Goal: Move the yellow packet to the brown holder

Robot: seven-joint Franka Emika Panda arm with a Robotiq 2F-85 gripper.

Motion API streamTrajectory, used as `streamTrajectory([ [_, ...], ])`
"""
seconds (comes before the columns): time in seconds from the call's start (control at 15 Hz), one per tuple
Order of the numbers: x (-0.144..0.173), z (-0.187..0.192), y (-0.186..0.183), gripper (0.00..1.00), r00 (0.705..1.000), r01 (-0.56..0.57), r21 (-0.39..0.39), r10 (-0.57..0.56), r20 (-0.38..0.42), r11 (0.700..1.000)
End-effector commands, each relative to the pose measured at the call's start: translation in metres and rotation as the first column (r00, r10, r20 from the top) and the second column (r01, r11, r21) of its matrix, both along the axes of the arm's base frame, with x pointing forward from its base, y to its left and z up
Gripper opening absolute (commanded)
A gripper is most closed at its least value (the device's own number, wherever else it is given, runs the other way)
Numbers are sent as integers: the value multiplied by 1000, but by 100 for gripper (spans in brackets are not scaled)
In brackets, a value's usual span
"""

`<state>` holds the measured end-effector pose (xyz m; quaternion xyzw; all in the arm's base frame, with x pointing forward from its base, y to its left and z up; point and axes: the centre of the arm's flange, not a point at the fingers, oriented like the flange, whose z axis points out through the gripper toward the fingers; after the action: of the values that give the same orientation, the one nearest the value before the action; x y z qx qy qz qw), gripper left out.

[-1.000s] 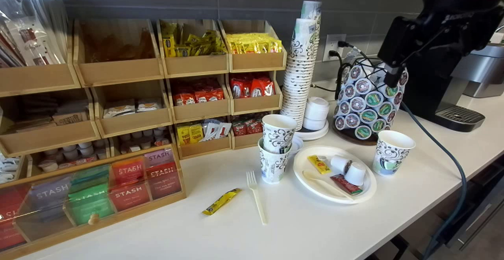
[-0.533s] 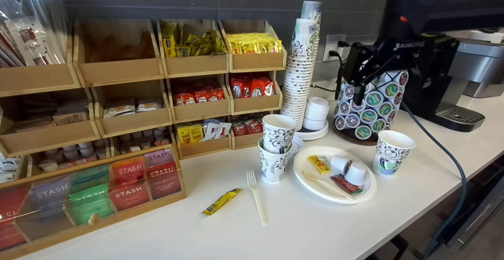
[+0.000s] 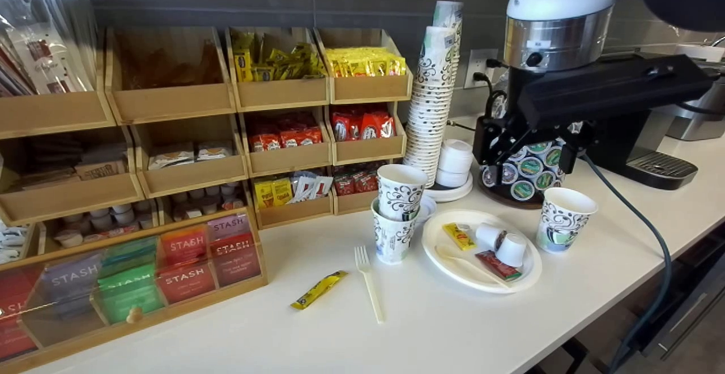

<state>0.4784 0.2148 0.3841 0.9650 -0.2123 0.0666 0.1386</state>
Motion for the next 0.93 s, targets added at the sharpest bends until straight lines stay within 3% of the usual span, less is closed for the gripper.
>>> streamTrajectory([
  [0.0,0,2,0,100,1000,0,1,0,4,1000],
  [0.27,-2,11,3,100,1000,-5,4,5,21,1000],
  [0.6,53,-71,3,100,989,-145,69,147,-31,987],
  [0.87,84,-132,-14,100,986,-148,29,149,-68,989],
])
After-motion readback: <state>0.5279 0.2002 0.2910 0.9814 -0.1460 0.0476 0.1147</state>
